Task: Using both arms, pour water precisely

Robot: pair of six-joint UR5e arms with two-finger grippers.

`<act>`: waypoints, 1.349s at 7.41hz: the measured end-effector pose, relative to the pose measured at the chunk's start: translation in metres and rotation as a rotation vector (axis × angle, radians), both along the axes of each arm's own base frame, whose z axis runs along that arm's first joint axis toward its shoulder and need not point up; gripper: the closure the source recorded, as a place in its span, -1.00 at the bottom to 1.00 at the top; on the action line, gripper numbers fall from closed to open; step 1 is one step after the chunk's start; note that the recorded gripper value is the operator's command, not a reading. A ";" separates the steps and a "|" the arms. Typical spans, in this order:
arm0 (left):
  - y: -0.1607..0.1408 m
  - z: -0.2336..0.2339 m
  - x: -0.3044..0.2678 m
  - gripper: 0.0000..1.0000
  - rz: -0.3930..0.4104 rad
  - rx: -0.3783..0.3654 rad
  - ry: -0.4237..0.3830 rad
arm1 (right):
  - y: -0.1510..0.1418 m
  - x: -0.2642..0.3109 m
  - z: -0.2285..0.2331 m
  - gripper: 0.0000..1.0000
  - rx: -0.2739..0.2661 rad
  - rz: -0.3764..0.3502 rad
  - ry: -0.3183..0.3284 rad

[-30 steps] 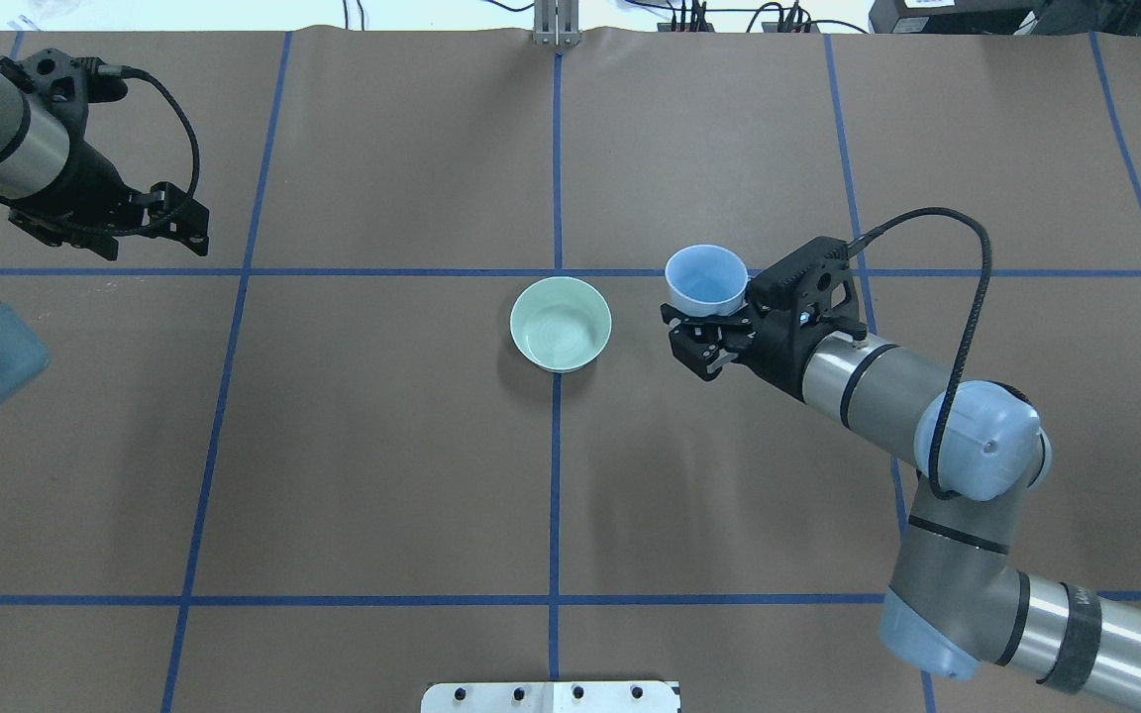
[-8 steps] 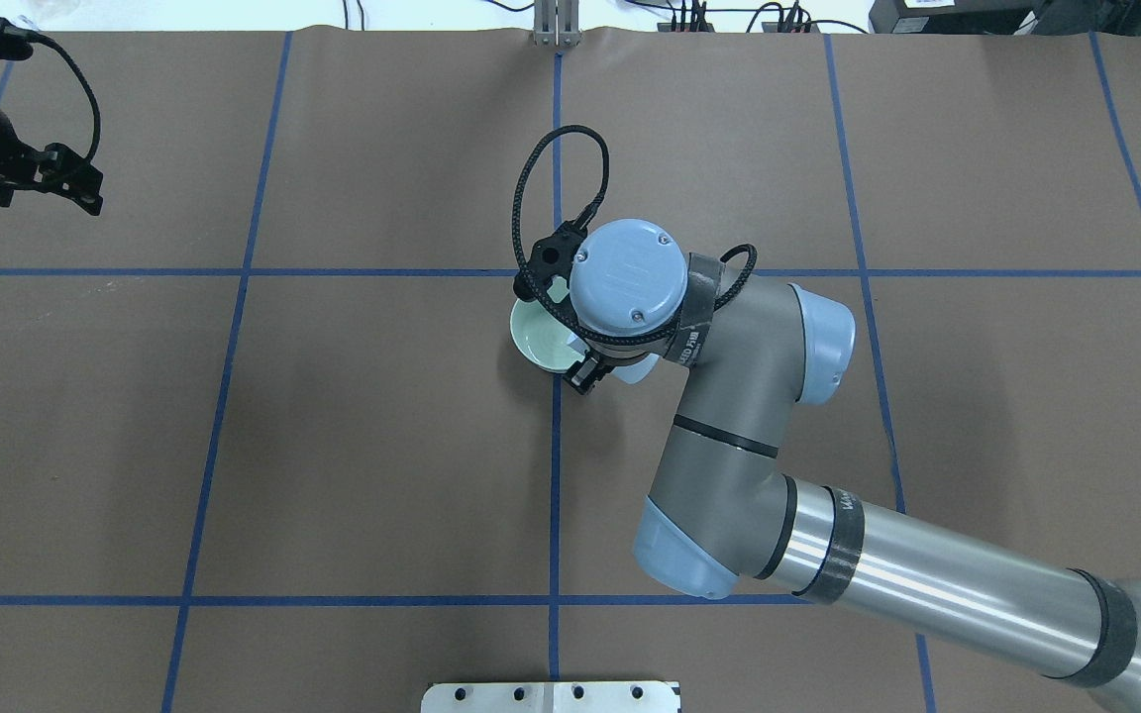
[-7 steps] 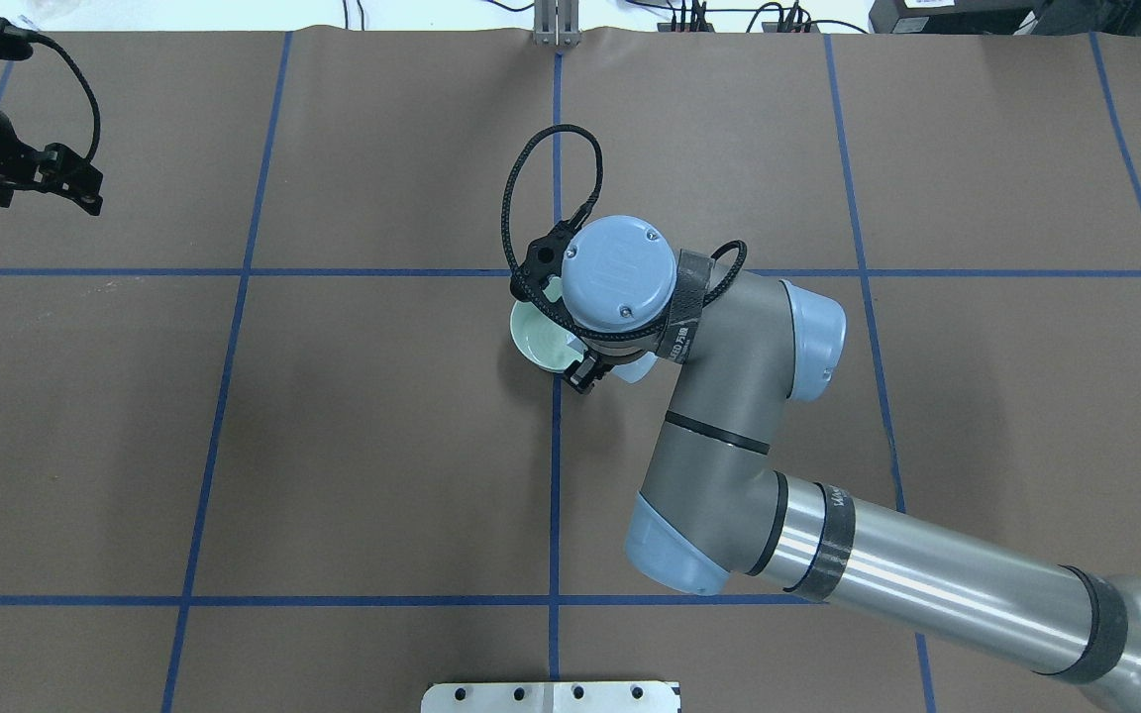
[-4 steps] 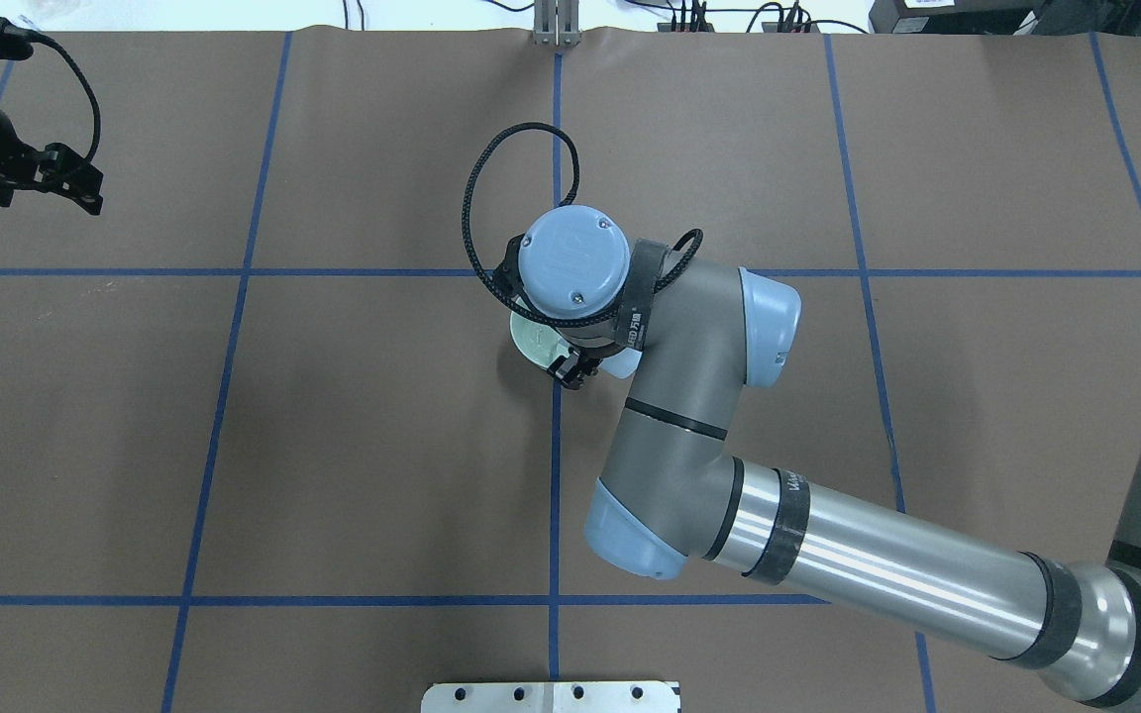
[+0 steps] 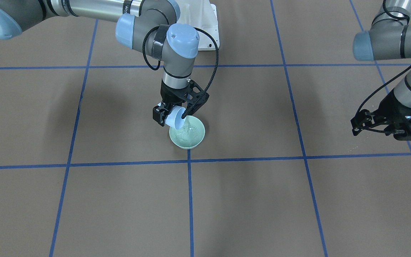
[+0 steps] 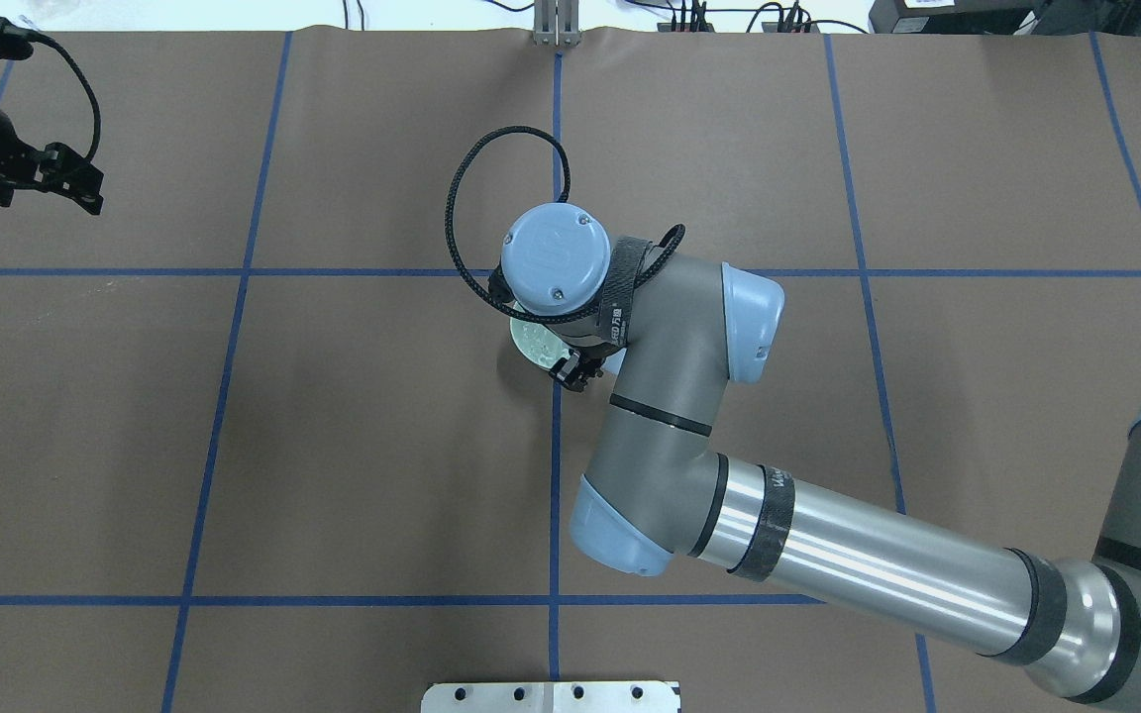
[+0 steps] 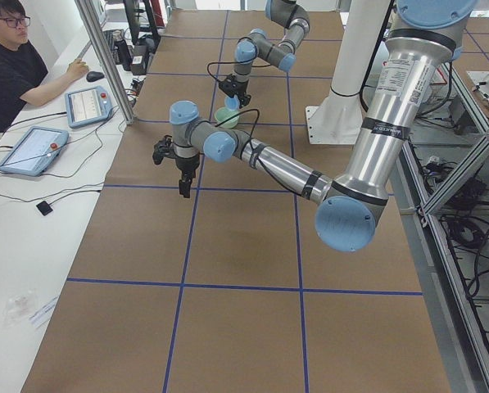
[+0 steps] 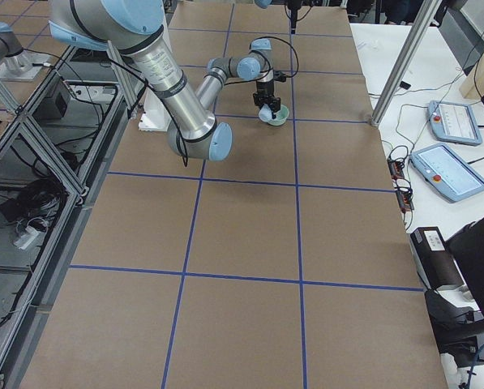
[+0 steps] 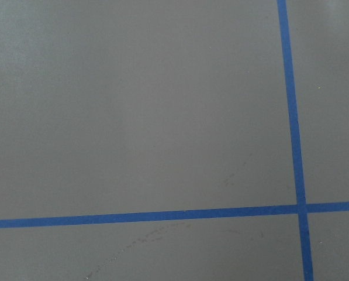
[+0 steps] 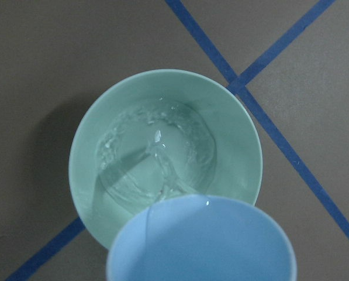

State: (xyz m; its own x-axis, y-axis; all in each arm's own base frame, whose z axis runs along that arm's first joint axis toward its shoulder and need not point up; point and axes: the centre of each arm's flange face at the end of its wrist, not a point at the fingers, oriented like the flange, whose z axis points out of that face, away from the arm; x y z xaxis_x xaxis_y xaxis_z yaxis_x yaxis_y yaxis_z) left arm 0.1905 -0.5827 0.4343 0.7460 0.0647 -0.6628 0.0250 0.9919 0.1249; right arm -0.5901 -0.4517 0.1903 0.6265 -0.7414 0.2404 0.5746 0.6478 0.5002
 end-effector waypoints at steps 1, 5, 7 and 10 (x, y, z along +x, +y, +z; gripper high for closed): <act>0.000 0.000 0.000 -1.00 -0.002 -0.001 0.001 | 0.000 0.001 -0.002 1.00 0.003 0.000 -0.006; -0.002 -0.004 -0.002 -1.00 -0.013 -0.002 0.006 | -0.001 0.005 -0.003 1.00 0.057 0.080 -0.244; -0.003 -0.007 -0.003 -1.00 -0.016 0.001 0.008 | -0.003 0.027 0.017 1.00 0.086 0.144 -0.420; -0.002 -0.010 -0.003 -1.00 -0.018 0.005 0.011 | -0.012 0.101 0.014 1.00 0.120 0.254 -0.628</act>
